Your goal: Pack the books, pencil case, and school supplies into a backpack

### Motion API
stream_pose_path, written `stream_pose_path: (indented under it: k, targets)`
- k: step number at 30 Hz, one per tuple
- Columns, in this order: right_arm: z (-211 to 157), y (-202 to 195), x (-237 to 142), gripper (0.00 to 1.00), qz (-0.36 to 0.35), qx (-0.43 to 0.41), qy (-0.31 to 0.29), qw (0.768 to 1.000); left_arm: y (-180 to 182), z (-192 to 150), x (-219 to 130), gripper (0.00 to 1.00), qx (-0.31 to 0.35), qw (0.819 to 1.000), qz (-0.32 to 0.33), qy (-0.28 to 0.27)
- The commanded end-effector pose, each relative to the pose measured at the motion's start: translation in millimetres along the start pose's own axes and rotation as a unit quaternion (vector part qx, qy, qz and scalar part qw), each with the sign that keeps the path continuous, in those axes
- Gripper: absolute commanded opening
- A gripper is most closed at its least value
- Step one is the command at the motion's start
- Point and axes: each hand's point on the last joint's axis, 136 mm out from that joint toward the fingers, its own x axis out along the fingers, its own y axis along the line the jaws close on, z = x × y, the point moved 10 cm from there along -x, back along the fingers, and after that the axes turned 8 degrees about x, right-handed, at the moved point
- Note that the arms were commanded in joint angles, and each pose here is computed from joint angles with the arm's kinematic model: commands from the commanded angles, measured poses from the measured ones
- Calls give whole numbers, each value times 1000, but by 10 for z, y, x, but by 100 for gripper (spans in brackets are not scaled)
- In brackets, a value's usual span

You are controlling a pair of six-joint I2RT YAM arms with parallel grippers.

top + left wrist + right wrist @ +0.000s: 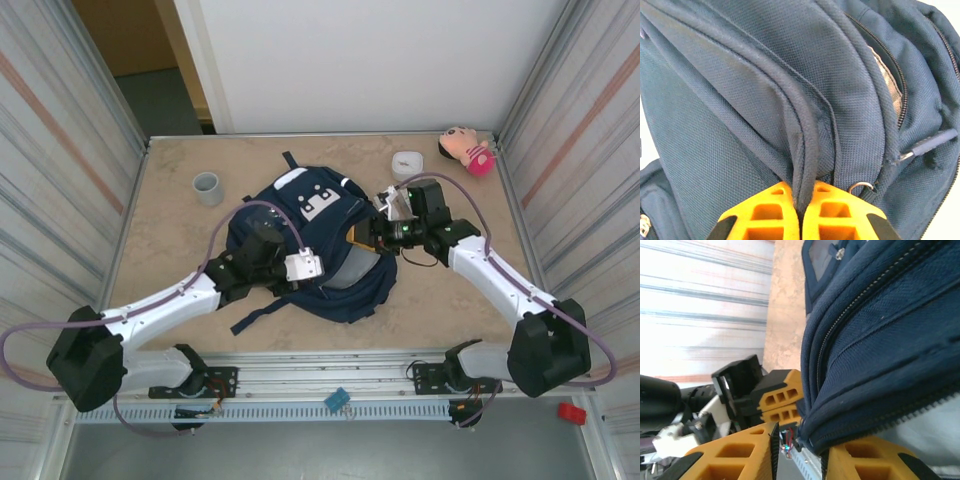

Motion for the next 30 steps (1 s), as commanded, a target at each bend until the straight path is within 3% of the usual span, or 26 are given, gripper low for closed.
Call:
stream_pose_path:
  k: [1, 4, 6, 9, 18, 25, 30]
  targets:
    - [-67, 151, -196, 31, -26, -27, -35, 999, 145, 139, -119, 0, -33, 998, 26, -43]
    - [-234, 183, -273, 49, -83, -33, -62, 994, 178, 204, -192, 0, -66, 996, 25, -61]
    - [-382, 228, -351, 54, -139, -48, -87, 985, 212, 234, -227, 0, -89, 993, 27, -66]
    - [-609, 265, -385, 54, -195, -68, -111, 972, 267, 281, -272, 0, -121, 990, 22, -69]
    - [-1207, 336, 118, 49, -208, -126, -101, 965, 391, 359, -268, 0, -184, 981, -10, -65]
    - [-1191, 390, 567, 48, -208, -147, -117, 960, 482, 424, -251, 0, -227, 970, -41, -81]
    - [-1104, 357, 748, 52, -239, -134, -173, 946, 512, 465, -219, 0, -249, 962, -59, -90]
